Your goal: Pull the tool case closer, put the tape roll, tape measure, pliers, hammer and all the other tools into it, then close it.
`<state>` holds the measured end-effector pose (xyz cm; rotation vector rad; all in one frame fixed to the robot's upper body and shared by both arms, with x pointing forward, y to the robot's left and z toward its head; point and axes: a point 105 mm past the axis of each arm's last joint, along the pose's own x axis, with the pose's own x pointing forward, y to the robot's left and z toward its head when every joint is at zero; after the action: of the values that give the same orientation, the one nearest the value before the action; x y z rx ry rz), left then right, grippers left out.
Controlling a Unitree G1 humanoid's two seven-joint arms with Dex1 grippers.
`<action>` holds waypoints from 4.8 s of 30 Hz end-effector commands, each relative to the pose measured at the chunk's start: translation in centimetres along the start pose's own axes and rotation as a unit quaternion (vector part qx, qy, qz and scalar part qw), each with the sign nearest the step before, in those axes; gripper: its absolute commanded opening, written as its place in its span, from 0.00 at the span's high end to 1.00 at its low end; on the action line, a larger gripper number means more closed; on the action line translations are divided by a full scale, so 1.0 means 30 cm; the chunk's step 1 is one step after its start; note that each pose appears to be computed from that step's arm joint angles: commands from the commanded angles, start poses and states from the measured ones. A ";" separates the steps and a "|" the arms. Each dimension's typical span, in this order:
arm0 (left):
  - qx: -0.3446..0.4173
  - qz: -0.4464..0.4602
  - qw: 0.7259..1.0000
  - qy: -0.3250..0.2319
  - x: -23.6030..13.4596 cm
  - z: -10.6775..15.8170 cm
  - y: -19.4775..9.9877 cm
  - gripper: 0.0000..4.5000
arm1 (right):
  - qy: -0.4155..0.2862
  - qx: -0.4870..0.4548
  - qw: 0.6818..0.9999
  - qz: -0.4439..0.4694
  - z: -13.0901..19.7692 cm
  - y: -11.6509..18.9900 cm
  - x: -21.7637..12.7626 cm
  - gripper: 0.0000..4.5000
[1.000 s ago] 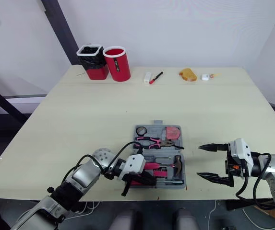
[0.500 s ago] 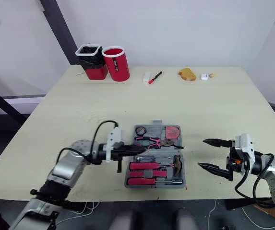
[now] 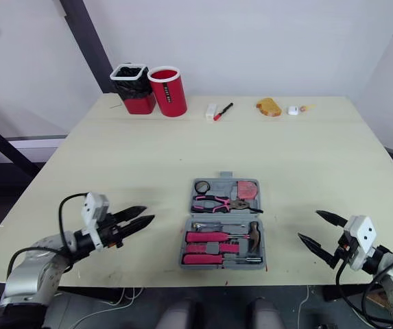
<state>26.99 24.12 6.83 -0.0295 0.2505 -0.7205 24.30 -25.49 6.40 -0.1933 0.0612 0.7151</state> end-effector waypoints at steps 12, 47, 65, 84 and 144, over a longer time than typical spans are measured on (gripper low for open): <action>-0.005 0.105 0.994 0.004 -0.193 -0.069 0.044 0.01 | 0.047 0.043 0.994 -0.089 -0.076 -0.006 -0.216 0.00; 0.125 -0.192 0.961 0.154 0.324 -0.044 -0.052 1.00 | 0.138 -0.047 0.968 0.203 -0.032 0.091 0.413 0.99; 0.131 -0.219 0.952 0.171 0.359 -0.066 -0.069 1.00 | 0.126 -0.072 0.967 0.208 -0.016 0.103 0.462 0.99; 0.118 -0.258 0.943 0.172 0.392 -0.070 -0.131 1.00 | 0.123 -0.072 0.966 0.213 -0.009 0.103 0.465 0.99; 0.116 -0.241 0.942 0.201 0.312 -0.123 -0.116 1.00 | 0.166 -0.034 0.952 0.256 -0.045 0.127 0.356 0.99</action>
<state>30.94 14.55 2.74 0.2842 0.5048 -1.2863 29.72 -15.23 2.61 -0.3524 0.4383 1.2201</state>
